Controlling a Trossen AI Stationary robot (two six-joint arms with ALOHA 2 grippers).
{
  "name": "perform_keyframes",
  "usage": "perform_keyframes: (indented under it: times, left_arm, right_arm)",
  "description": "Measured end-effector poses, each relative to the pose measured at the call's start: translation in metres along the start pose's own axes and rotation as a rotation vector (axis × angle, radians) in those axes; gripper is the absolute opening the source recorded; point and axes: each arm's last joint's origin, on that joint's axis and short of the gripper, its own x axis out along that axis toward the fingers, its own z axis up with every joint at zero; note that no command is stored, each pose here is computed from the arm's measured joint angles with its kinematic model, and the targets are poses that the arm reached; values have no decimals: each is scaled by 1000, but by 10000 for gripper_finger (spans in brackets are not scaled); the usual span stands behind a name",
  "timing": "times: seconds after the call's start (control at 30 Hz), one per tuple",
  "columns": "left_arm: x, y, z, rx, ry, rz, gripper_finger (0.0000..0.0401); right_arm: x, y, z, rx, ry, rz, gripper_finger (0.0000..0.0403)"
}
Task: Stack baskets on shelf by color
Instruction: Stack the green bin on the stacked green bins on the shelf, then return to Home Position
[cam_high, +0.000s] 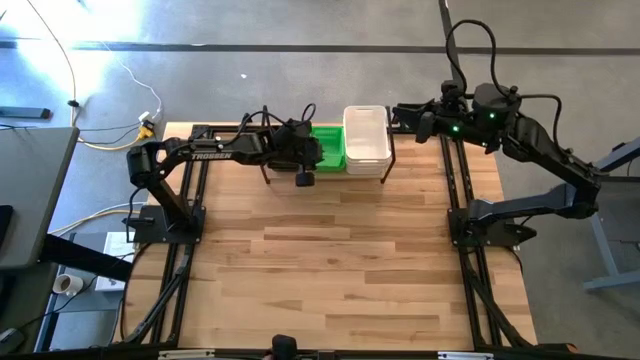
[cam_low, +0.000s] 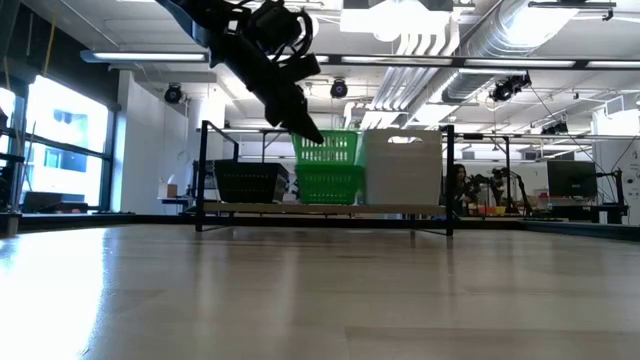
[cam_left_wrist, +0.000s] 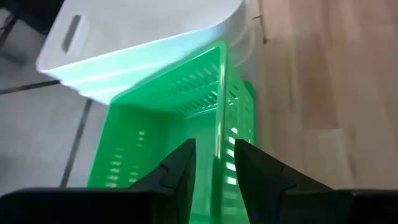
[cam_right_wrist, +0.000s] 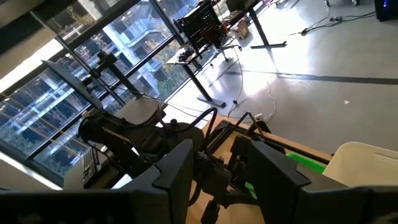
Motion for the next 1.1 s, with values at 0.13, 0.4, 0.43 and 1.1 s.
perform_keyframes:
  times: [0.13,0.4,0.43,1.1]
  left_arm:
    - [0,0,0,-1,8,14,89]
    - [10,-8,-2,11,45,23,52]
    - [14,-10,-3,10,50,14,50]
    - [5,-1,29,-139,77,33,135]
  right_arm:
    - [0,0,0,-1,-5,-7,139]
    - [0,-1,0,-4,-11,-17,139]
    - [0,-1,0,-4,-11,-18,139]
    - [0,-1,0,-35,-9,-17,139]
